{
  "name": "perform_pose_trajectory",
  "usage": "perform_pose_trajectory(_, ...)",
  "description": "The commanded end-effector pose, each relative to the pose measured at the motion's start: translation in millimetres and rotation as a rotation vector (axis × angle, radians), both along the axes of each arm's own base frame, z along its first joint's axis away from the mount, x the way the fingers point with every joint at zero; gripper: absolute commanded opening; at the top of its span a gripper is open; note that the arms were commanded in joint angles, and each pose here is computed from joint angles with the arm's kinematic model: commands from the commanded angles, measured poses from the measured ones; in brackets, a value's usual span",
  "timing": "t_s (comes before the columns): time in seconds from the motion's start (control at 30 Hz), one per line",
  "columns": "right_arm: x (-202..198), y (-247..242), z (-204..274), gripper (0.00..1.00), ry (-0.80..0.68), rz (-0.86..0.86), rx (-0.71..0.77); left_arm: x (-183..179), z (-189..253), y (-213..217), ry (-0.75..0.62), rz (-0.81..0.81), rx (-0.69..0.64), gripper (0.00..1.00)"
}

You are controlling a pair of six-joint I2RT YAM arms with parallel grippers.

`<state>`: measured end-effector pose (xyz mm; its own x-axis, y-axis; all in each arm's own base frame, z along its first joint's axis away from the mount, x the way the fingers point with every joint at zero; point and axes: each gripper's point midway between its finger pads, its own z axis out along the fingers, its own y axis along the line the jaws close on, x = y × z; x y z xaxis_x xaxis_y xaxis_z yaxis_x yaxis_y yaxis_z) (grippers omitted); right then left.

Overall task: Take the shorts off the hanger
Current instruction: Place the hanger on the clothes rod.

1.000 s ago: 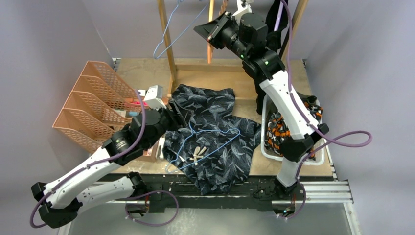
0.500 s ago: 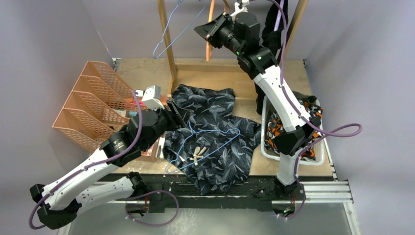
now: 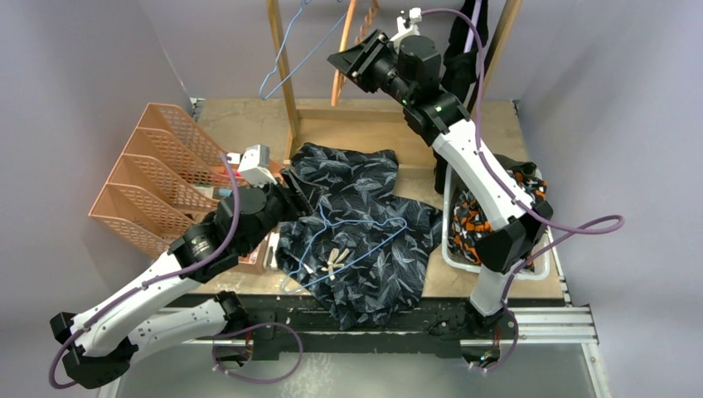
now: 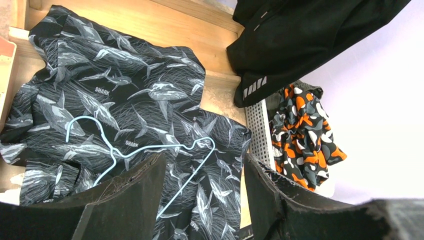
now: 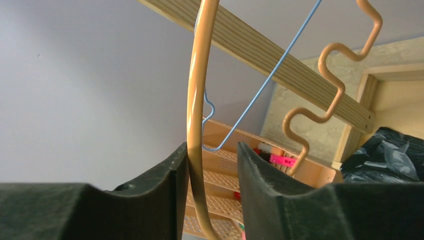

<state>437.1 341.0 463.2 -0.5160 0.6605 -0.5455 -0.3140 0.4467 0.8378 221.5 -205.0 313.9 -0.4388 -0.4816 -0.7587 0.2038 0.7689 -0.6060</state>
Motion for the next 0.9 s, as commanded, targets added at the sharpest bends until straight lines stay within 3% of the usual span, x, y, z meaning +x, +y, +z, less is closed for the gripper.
perform_pose_trajectory(0.0,-30.7,-15.5,55.5,0.43,-0.170,0.016,0.038,0.8,3.4,1.5,-0.006,0.016,-0.015,0.59)
perform_pose_trajectory(0.1,-42.8,-22.0,55.9,0.44,-0.216,-0.031,-0.022,2.2,-1.3,1.7,0.006,0.023,0.005,0.59)
perform_pose_trajectory(0.27,-66.7,-42.3,26.0,0.61,-0.219,-0.107,-0.137,4.4,-12.7,5.5,0.036,0.049,0.043,0.59)
perform_pose_trajectory(0.47,-106.1,-83.6,-22.7,0.62,-0.278,-0.158,-0.234,7.8,-23.6,9.8,0.061,0.085,0.081,0.59)
perform_pose_trajectory(0.73,-169.5,-72.5,-185.4,0.58,-0.145,0.134,-0.578,2.0,-83.9,27.6,0.202,0.171,0.174,0.59)
perform_pose_trajectory(0.87,-191.7,-79.6,-268.0,0.57,-0.010,0.236,-0.722,-5.1,-118.1,29.2,0.287,0.171,0.232,0.59)
